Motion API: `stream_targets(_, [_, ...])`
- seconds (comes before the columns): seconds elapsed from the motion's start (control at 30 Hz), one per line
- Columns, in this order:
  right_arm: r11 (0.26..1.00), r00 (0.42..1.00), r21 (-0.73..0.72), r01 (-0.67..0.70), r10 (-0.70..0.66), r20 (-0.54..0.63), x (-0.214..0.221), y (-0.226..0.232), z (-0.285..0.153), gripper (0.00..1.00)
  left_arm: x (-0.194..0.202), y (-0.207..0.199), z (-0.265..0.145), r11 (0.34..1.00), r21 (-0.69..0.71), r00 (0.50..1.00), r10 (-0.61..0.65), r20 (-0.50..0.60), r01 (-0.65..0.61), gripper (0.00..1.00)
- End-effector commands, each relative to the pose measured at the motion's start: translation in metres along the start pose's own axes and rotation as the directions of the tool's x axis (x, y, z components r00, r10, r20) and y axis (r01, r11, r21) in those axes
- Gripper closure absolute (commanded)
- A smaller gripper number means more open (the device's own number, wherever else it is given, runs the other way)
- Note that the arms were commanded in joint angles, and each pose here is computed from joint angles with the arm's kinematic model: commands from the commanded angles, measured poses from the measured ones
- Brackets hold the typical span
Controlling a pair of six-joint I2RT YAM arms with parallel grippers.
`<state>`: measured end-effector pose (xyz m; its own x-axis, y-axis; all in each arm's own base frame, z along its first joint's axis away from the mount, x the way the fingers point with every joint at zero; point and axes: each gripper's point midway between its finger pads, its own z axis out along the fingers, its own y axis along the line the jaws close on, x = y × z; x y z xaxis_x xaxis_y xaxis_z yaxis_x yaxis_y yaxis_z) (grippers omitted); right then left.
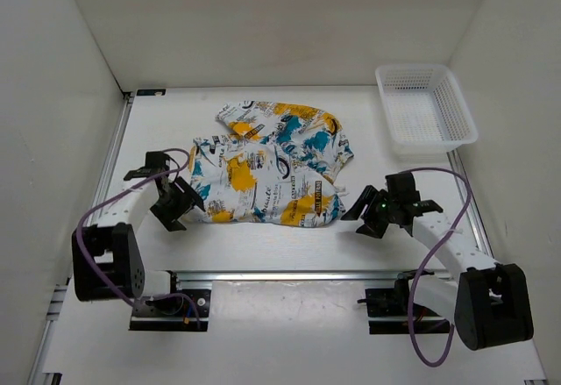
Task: Fold and stack the shorts
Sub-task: Flatten the shorts out
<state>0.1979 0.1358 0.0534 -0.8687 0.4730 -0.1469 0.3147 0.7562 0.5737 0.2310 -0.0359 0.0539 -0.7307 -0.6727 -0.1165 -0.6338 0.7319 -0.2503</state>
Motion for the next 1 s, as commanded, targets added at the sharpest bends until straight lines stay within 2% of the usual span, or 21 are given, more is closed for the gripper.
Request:
stream_targets(0.0, [0.991, 0.998, -0.133, -0.004, 0.012, 0.058, -0.022, 0.032, 0.007, 0.32, -0.009, -0.017, 0.01, 0.997, 0.079, 1.0, -0.015, 0.007, 0.015, 0.16])
stream_targets(0.1, [0.993, 0.999, -0.118, -0.014, 0.019, 0.043, -0.023, 0.026, 0.02, 0.32, -0.014, -0.015, 0.02, 0.999, 0.045, 1.0, -0.028, 0.004, 0.028, 0.16])
stream_targets(0.17, [0.992, 0.999, -0.126, -0.004, 0.009, 0.043, -0.025, 0.028, 0.026, 0.32, -0.022, -0.015, 0.024, 0.999, 0.035, 0.999, -0.038, 0.012, 0.037, 0.21])
stream_targets(0.23, [0.994, 0.999, -0.112, -0.013, 0.016, 0.029, -0.024, 0.024, 0.033, 0.32, -0.024, -0.014, 0.032, 0.999, 0.013, 0.999, -0.051, 0.001, 0.051, 0.29])
stream_targets(0.27, [0.993, 0.999, -0.117, -0.01, 0.014, 0.034, -0.027, 0.025, 0.035, 0.32, -0.029, -0.015, 0.034, 0.999, 0.01, 0.999, -0.05, 0.016, 0.05, 0.45])
stream_targets(0.37, [0.996, 0.999, -0.082, -0.022, 0.025, 0.035, -0.033, 0.019, 0.048, 0.36, -0.036, -0.013, 0.043, 0.998, -0.032, 0.998, -0.054, 0.015, 0.054, 0.73])
stream_targets(0.4, [0.996, 0.999, -0.085, -0.014, 0.016, 0.031, -0.034, 0.022, 0.05, 0.41, -0.038, -0.014, 0.045, 0.998, -0.034, 0.998, -0.054, 0.012, 0.054, 0.9])
stream_targets(0.47, [0.998, 0.999, -0.056, -0.015, 0.016, 0.027, -0.035, 0.018, 0.061, 0.48, -0.041, -0.018, 0.046, 0.998, -0.028, 0.999, -0.054, 0.005, 0.054, 0.9])
stream_targets(0.5, [0.998, 0.999, -0.067, -0.017, 0.02, 0.037, -0.041, 0.023, 0.063, 0.56, -0.044, -0.021, 0.046, 0.998, -0.025, 0.999, -0.054, 0.009, 0.054, 0.9])
stream_targets(0.57, [0.998, 1.0, -0.056, -0.001, 0.002, 0.022, -0.041, 0.028, 0.073, 0.64, -0.048, -0.025, 0.044, 0.998, -0.016, 0.998, -0.052, 0.019, 0.052, 0.9])
stream_targets(0.6, [0.998, 1.0, -0.064, 0.01, -0.009, 0.021, -0.042, 0.033, 0.075, 0.73, -0.052, -0.028, 0.042, 0.999, -0.007, 0.998, -0.051, 0.029, 0.051, 0.9])
stream_targets(0.7, [0.999, 0.999, -0.04, 0.029, -0.027, 0.037, -0.055, 0.043, 0.078, 0.87, -0.059, -0.034, 0.04, 0.999, 0.003, 0.998, -0.038, 0.04, 0.038, 0.9])
stream_targets(0.73, [0.998, 0.997, -0.033, 0.059, -0.058, 0.045, -0.057, 0.047, 0.077, 0.97, -0.062, -0.036, 0.038, 0.999, 0.01, 0.998, -0.037, 0.048, 0.037, 0.9])
stream_targets(0.77, [0.997, 0.994, -0.025, 0.077, -0.075, 0.081, -0.07, 0.055, 0.074, 1.0, -0.061, -0.038, 0.038, 0.999, 0.016, 0.998, -0.037, 0.042, 0.037, 0.9])
stream_targets(0.97, [0.975, 0.968, 0.092, 0.201, -0.212, 0.132, -0.1, 0.067, 0.044, 1.0, -0.066, -0.041, 0.039, 0.999, 0.017, 0.999, -0.028, 0.044, 0.027, 0.9])
